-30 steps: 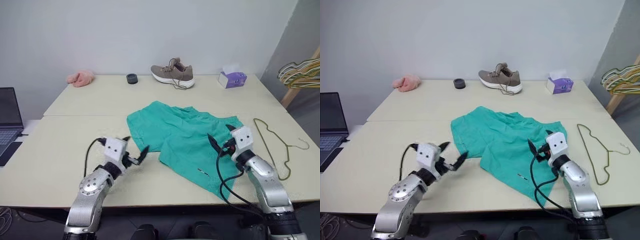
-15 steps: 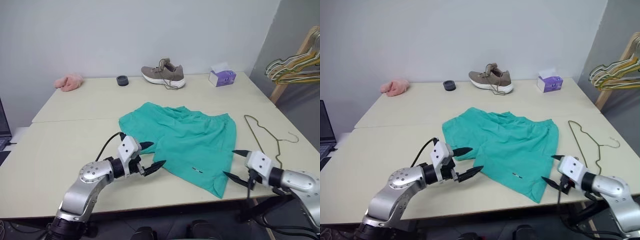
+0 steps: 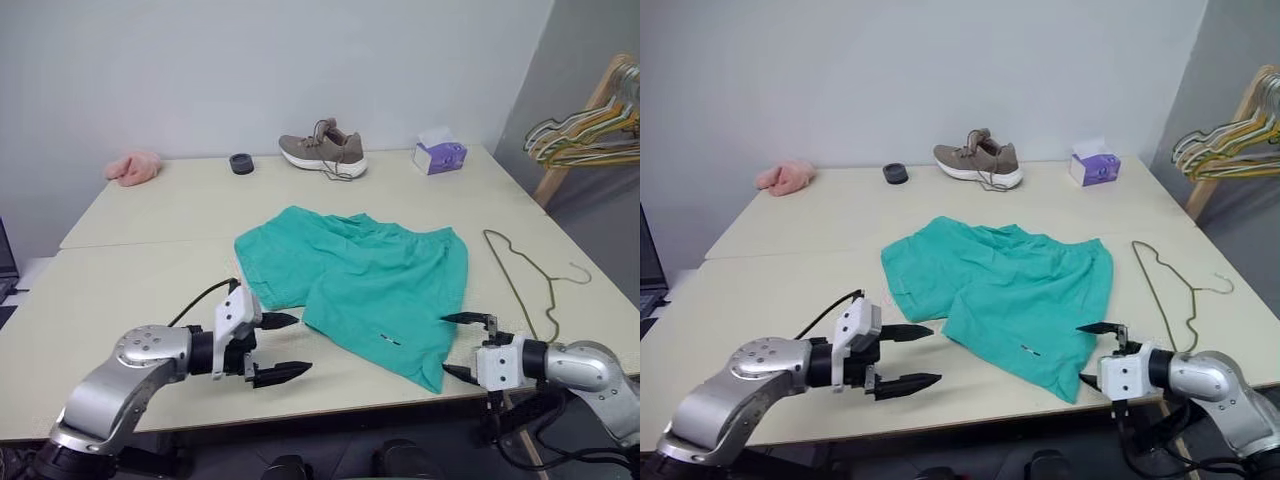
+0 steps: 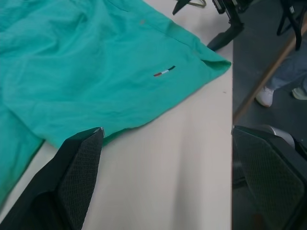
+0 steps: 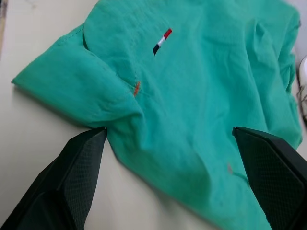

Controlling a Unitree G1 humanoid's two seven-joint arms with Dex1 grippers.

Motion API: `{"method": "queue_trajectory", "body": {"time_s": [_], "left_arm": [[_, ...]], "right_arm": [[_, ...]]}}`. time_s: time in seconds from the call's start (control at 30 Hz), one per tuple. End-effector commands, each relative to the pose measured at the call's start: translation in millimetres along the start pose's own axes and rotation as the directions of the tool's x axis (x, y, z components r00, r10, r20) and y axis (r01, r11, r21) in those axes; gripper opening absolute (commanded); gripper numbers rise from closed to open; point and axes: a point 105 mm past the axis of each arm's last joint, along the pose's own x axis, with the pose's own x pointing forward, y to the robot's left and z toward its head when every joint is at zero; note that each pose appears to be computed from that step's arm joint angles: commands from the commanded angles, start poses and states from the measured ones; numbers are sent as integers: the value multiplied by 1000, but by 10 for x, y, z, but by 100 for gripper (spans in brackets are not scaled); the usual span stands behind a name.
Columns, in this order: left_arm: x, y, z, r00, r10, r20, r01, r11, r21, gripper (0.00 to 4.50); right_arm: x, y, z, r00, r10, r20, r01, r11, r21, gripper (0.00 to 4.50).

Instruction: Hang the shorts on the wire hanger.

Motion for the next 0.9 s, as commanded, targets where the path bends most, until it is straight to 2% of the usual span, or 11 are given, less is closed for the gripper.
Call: {"method": "queue_trajectory", "body": {"time_s": [0.03, 0.17, 0.3, 0.47, 0.63, 0.73, 0.8, 0.9], "left_arm": [[-134, 119, 111, 998, 58, 31, -59, 998, 18, 450], [-290, 285, 147, 986, 156, 52, -156, 988, 6, 450], [-446, 402, 161, 972, 229, 51, -230, 973, 8, 450], [-624, 464, 173, 961, 275, 23, -275, 961, 22, 450], [-739, 494, 211, 955, 296, 2, -296, 954, 37, 450], [-783, 484, 210, 955, 296, -16, -295, 955, 41, 450], [-800, 472, 208, 955, 296, -23, -295, 955, 38, 450], [-783, 435, 194, 957, 288, -30, -287, 957, 31, 450]], "right_arm": [[124, 36, 113, 998, 14, 56, -13, 1000, -17, 430], [217, -77, 243, 992, -21, 126, 13, 998, 64, 325], [338, -140, 360, 983, -10, 186, -9, 995, 100, 174], [685, -335, 685, 950, 14, 312, -62, 988, 143, 2], [1169, -435, 1022, 929, 101, 357, -169, 972, 165, 2], [1455, -541, 1183, 935, 93, 342, -185, 952, 246, 2], [1641, -658, 1344, 936, 64, 346, -196, 911, 363, 2], [1721, -663, 1524, 916, 113, 384, -276, 873, 402, 2]]}}
